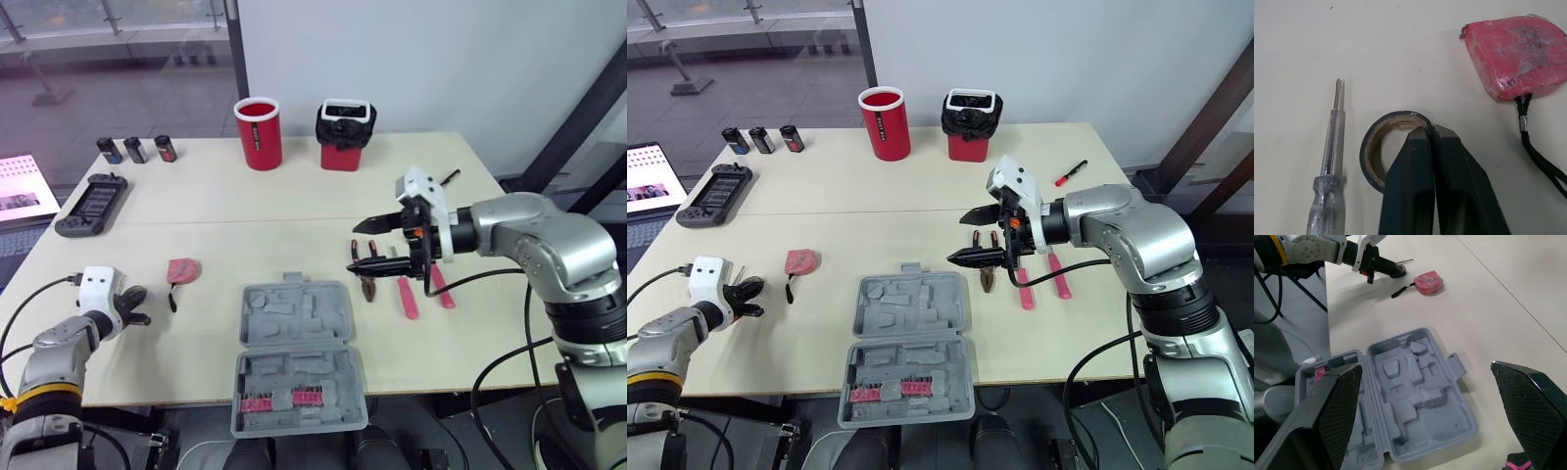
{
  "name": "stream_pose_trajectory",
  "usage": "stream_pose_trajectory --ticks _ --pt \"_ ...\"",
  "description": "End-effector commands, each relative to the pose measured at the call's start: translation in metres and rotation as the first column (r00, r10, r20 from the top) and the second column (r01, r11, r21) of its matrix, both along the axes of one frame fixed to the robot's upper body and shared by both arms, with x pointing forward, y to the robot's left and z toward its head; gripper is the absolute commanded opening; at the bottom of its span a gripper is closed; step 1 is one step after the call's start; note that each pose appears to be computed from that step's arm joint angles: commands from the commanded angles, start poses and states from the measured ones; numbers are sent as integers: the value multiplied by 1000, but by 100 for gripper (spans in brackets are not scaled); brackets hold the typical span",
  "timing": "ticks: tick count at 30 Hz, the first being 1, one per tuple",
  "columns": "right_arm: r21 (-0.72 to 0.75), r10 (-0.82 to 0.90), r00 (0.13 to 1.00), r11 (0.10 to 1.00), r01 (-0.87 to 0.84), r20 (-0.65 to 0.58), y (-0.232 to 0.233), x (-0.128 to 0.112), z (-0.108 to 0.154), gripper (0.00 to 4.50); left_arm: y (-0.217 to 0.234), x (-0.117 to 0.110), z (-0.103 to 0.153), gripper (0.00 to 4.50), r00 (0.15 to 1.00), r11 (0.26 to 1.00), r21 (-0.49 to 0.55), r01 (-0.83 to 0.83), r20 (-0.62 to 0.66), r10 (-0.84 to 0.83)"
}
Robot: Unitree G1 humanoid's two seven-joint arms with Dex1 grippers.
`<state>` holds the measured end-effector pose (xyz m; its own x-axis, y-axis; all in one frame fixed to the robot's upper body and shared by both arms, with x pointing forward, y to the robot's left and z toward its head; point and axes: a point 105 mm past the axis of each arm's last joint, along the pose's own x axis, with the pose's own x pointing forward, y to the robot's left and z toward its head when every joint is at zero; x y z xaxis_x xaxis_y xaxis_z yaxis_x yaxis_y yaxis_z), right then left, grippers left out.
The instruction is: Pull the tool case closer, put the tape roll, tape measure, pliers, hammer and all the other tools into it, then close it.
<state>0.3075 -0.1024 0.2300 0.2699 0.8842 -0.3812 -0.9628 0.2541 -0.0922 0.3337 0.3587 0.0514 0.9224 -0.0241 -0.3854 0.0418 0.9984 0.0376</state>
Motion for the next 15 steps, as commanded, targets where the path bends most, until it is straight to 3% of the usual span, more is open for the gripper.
stream_pose_trajectory --ticks 1,6,9,15 --pt "10 12 997 1000 -12 71 0 -3 17 450 18 2 29 6 996 999 27 -34 87 32" --pt "11 4 998 1000 -5 66 -2 -3 15 450 4 1 76 6 983 995 54 84 162 -91" --pt "17 5 998 1000 -6 59 -1 -4 12 450 -25 -1 104 6 947 960 100 260 168 -274" --pt "22 -17 999 1000 16 47 2 -6 0 450 -112 -13 122 6 677 674 126 728 22 -735"
